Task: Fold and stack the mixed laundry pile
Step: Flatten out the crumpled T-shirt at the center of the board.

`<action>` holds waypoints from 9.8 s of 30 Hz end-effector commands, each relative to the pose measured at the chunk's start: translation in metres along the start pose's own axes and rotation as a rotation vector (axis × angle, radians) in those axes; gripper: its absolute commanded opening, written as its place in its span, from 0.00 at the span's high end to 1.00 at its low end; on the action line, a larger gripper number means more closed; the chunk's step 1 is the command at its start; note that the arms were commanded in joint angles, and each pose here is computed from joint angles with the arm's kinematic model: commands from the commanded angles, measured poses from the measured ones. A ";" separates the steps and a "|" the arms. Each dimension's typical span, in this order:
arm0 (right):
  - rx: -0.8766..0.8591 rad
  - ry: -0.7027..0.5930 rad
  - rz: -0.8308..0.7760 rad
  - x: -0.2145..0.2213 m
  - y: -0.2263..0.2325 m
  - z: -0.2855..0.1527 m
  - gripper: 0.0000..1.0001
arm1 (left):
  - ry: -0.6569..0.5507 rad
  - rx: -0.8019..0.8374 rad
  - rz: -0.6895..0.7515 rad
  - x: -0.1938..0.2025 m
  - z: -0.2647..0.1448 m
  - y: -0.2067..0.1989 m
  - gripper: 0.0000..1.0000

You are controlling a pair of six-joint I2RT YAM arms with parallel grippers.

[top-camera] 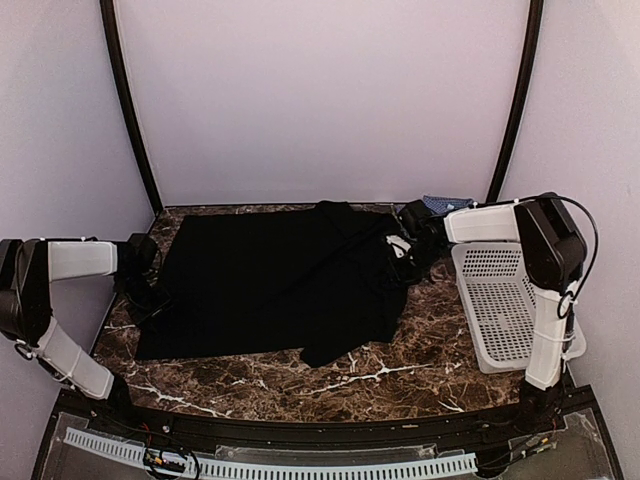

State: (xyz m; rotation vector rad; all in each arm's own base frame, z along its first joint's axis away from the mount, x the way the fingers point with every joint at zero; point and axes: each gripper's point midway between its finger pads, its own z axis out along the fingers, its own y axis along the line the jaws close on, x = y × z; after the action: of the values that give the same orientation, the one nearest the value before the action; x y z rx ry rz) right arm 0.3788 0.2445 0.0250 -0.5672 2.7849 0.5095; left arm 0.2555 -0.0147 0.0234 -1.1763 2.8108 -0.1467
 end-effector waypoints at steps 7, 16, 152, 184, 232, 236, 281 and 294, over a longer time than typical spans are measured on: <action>0.175 0.070 0.089 0.021 -0.051 -0.024 0.72 | -0.104 0.010 0.043 -0.015 -0.038 0.000 0.41; -0.045 -0.137 -0.077 -0.013 0.033 -0.100 0.59 | -0.288 0.719 0.803 0.079 -0.155 -0.147 0.18; -0.189 -0.217 -0.505 0.053 0.170 -0.083 0.57 | 0.027 0.887 0.662 0.125 -0.054 -0.298 0.50; -0.010 0.183 -0.523 0.130 0.179 0.044 0.82 | -0.224 0.716 0.486 0.052 -0.124 -0.169 0.45; 0.022 0.242 -0.442 0.141 0.205 0.041 0.80 | -0.236 0.481 0.290 0.063 -0.119 -0.066 0.27; 0.052 0.253 -0.432 0.155 0.195 0.030 1.00 | -0.230 0.479 0.281 0.063 -0.117 -0.065 0.27; -0.001 0.008 -0.158 0.193 0.171 -0.137 1.00 | -0.185 -0.133 -0.314 0.084 -0.048 0.097 0.48; -0.013 0.000 -0.122 0.186 0.159 -0.143 1.00 | -0.219 -0.128 -0.332 0.042 -0.042 0.088 0.55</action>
State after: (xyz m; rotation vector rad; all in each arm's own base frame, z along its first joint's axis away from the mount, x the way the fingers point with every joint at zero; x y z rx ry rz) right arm 0.1176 0.2626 0.1313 -0.7439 2.7583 0.4520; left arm 0.1429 0.0135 0.0491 -1.6141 2.4575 0.1722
